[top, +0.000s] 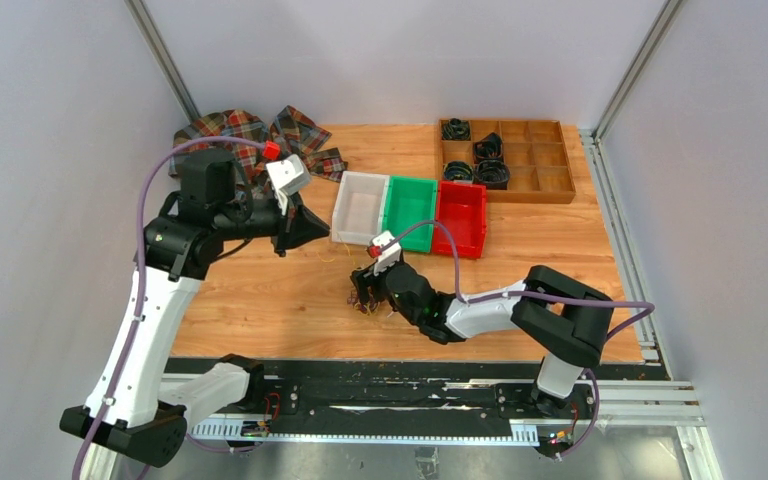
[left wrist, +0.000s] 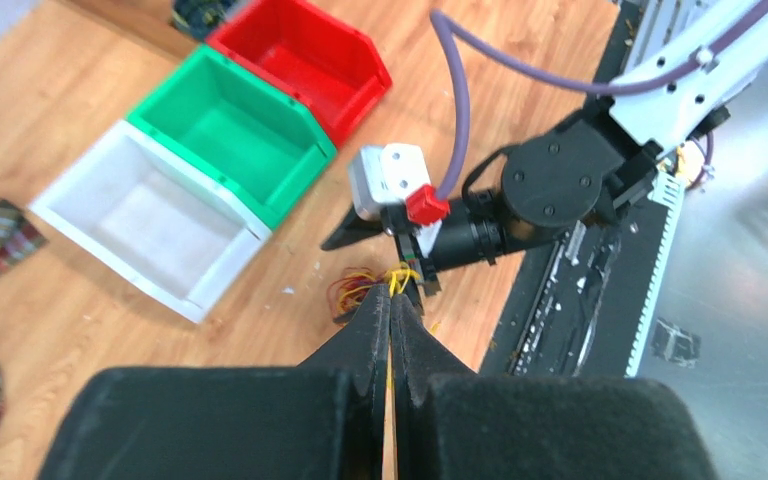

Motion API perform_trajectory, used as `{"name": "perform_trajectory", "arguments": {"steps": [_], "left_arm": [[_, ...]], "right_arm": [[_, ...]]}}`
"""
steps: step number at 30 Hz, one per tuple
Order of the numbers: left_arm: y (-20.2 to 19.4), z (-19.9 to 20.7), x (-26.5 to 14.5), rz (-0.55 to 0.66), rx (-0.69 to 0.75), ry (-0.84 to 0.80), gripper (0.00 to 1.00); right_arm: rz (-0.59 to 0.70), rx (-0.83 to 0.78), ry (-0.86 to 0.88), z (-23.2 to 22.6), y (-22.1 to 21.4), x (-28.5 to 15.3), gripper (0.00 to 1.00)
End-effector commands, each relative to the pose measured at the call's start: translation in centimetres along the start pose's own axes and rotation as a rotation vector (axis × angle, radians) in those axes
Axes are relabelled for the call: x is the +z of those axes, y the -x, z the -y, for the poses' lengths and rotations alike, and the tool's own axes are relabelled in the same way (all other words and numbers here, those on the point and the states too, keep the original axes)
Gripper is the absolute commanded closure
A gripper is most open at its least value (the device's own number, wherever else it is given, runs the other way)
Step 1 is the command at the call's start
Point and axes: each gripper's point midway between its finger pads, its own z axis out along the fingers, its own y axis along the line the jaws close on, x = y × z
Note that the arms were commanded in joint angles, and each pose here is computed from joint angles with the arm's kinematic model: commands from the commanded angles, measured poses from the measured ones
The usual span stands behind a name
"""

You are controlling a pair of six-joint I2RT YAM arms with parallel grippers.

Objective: Untangle the cables

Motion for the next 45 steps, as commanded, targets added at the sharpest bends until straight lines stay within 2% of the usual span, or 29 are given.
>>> {"name": "perform_trajectory", "arguments": {"steps": [1, 10, 18, 28, 36, 41, 45], "left_arm": [[3.5, 0.3, -1.6, 0.068, 0.062, 0.061, 1.0], [7.1, -0.8, -4.2, 0.127, 0.168, 0.207, 1.0], [6.3, -1.4, -4.4, 0.108, 0.178, 0.248, 1.0], [17.3, -1.2, -11.3, 0.357, 0.341, 0.49, 1.0], [22.6, -0.4, -16.0, 0.509, 0.455, 0.637, 1.0], [24.7, 0.5, -17.1, 0.574, 0.472, 0.637, 1.0], [23.4, 1.1, -15.8, 0.552, 0.458, 0.568, 1.0]], "right_arm": [[-0.015, -0.002, -0.044, 0.7, -1.7, -0.6, 0.3], [-0.043, 0.023, -0.101, 2.6, -3.6, -2.4, 0.3], [-0.033, 0.036, -0.078, 2.5, -2.8, -3.3, 0.3], [-0.071, 0.069, -0.087, 3.1, -5.0, -4.4, 0.33], [-0.111, 0.07, -0.107, 3.9, -6.9, -5.2, 0.38], [-0.13, 0.077, -0.11, 4.1, -7.9, -5.7, 0.38], [-0.073, 0.079, -0.029, 2.4, -5.0, -5.8, 0.29]]}}
